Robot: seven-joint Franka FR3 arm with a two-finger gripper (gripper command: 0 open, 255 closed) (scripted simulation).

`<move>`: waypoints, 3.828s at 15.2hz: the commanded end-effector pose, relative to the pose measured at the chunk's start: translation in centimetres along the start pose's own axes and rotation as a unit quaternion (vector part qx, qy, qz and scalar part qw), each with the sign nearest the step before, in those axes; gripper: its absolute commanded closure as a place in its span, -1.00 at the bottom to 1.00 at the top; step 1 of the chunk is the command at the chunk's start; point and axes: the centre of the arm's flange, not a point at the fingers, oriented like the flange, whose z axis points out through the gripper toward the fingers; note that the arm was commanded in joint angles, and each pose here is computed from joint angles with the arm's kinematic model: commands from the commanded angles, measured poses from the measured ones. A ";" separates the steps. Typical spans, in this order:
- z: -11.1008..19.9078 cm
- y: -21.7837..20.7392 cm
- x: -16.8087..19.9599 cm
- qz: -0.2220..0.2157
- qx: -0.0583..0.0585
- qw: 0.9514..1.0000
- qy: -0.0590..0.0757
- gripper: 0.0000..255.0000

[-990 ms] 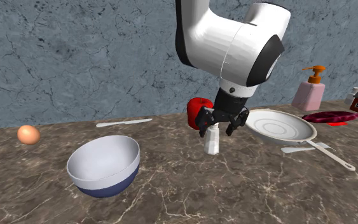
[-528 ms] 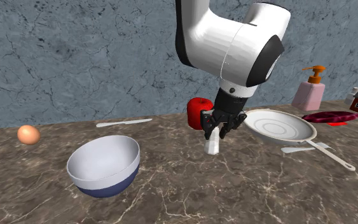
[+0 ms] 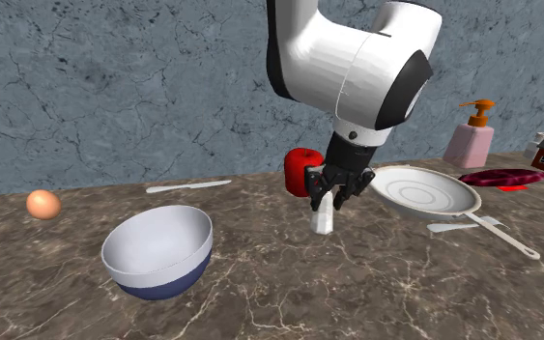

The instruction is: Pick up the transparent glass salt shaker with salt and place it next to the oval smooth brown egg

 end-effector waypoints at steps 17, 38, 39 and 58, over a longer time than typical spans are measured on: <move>-8.9 -1.1 2.2 0.000 0.000 1.000 0.000 1.00; -16.0 -6.9 6.3 0.000 0.000 1.000 0.000 1.00; -15.7 -8.1 6.8 0.000 0.000 1.000 0.000 1.00; -10.6 -30.8 16.1 0.000 0.000 1.000 0.000 1.00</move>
